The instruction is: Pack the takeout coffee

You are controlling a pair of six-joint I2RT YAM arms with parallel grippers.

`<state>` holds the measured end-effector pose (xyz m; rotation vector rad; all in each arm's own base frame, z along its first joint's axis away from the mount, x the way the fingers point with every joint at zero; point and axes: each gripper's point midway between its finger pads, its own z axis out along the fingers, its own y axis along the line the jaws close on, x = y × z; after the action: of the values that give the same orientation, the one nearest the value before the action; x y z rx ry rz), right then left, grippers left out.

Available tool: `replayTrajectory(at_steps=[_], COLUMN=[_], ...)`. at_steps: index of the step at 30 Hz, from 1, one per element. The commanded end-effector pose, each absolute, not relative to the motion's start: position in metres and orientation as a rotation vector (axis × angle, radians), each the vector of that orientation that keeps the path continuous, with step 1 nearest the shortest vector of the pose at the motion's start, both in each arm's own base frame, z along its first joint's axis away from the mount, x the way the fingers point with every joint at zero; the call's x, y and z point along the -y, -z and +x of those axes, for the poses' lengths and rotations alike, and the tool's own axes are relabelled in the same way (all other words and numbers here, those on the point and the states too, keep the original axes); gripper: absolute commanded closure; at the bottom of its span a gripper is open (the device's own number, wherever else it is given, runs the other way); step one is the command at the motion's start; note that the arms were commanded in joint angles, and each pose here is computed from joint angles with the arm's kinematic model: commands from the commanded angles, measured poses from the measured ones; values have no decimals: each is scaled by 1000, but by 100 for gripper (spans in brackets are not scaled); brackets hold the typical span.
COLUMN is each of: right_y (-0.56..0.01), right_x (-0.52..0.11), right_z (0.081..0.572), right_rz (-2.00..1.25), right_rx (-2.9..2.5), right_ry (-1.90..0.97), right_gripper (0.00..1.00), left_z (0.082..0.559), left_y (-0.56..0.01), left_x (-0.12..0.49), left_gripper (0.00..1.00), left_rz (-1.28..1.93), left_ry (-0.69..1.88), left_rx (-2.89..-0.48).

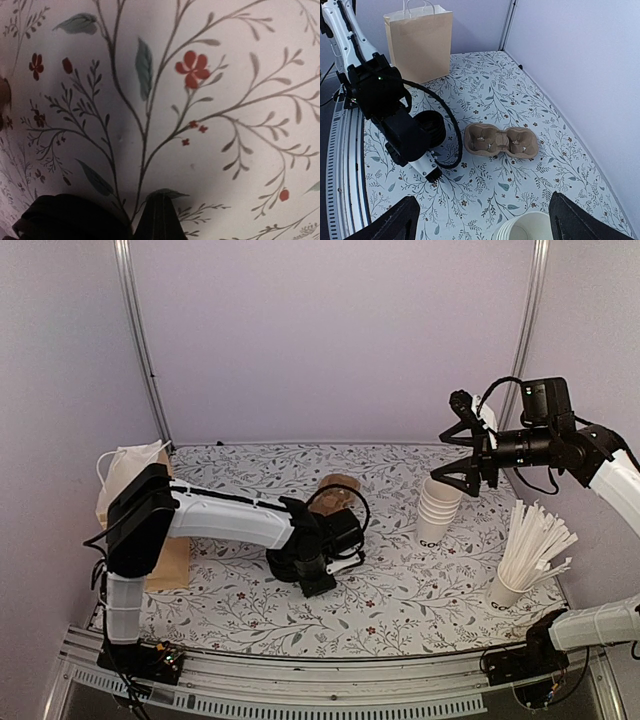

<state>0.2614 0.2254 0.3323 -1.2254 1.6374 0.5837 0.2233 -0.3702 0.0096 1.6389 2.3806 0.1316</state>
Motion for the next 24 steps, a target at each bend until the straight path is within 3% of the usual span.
replayTrajectory(at_steps=[1, 24], right_y=[-332, -324], right_x=[-226, -222], right_z=[262, 260], right_rz=[-1214, -1215], right_rx=[-1631, -1642], right_ry=[-600, -582], right_gripper=[7, 6], left_z=[247, 420], left_y=[-5, -6], left_x=[320, 227], left_gripper=[100, 100], left_rz=[1588, 1036], left_ry=[-301, -433], left_rx=[-2455, -2573])
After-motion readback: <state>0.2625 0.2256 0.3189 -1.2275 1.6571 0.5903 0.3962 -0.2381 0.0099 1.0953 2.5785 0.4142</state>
